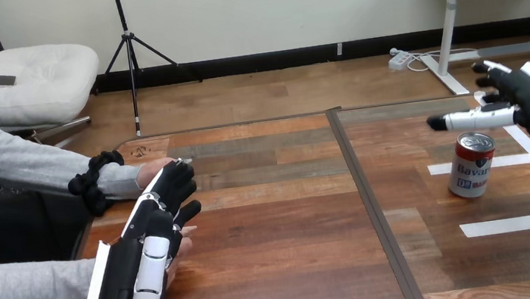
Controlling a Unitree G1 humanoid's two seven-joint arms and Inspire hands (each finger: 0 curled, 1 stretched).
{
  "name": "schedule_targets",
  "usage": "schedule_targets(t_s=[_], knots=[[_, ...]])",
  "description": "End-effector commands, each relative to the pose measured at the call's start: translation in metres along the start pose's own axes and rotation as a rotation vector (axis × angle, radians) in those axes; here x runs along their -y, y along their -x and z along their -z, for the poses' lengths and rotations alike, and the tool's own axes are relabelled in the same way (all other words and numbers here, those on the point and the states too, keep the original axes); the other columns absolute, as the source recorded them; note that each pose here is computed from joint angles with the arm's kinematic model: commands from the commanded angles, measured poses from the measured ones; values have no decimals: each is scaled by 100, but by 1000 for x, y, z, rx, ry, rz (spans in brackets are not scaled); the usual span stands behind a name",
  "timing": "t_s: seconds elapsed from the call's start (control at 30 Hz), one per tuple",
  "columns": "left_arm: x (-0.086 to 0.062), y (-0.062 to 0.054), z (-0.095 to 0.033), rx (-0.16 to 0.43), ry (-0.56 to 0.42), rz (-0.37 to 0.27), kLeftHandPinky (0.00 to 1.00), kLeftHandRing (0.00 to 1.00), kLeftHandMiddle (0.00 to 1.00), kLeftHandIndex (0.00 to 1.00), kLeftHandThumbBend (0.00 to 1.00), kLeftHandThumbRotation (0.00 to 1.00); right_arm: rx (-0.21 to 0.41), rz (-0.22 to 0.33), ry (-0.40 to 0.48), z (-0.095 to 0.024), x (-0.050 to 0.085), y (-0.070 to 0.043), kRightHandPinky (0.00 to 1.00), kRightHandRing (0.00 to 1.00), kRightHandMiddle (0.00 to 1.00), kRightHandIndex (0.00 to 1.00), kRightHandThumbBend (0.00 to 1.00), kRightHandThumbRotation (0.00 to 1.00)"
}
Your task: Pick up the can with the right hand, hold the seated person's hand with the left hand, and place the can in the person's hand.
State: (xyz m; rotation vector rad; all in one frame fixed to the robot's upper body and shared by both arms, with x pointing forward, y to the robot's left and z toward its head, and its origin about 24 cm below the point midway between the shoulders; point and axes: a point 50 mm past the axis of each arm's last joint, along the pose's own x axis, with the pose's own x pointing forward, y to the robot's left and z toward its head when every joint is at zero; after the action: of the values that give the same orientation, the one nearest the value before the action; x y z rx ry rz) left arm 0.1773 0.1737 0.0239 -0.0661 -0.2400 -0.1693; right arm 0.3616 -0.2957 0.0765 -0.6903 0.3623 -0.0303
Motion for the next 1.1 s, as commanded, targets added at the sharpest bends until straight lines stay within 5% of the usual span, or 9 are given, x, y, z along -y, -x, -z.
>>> schedule_targets(t_s=[0.0,0.4,0.73,1.07], knots=[[0,-9,-12,71,-2,5,85,89,89,87,70,88,20,20,42,-10,16,0,54,85,93,99,100,30],[1,-10,-12,77,-3,16,83,89,88,86,68,89,8,19,130,-11,17,0,68,93,98,100,100,30],[1,-11,-12,76,-7,26,83,90,88,86,66,89,-1,4,143,-11,18,0,54,83,93,100,100,28],[1,-11,-13,79,-11,25,84,90,88,85,64,89,-21,-9,186,-12,19,0,53,82,92,100,100,25]])
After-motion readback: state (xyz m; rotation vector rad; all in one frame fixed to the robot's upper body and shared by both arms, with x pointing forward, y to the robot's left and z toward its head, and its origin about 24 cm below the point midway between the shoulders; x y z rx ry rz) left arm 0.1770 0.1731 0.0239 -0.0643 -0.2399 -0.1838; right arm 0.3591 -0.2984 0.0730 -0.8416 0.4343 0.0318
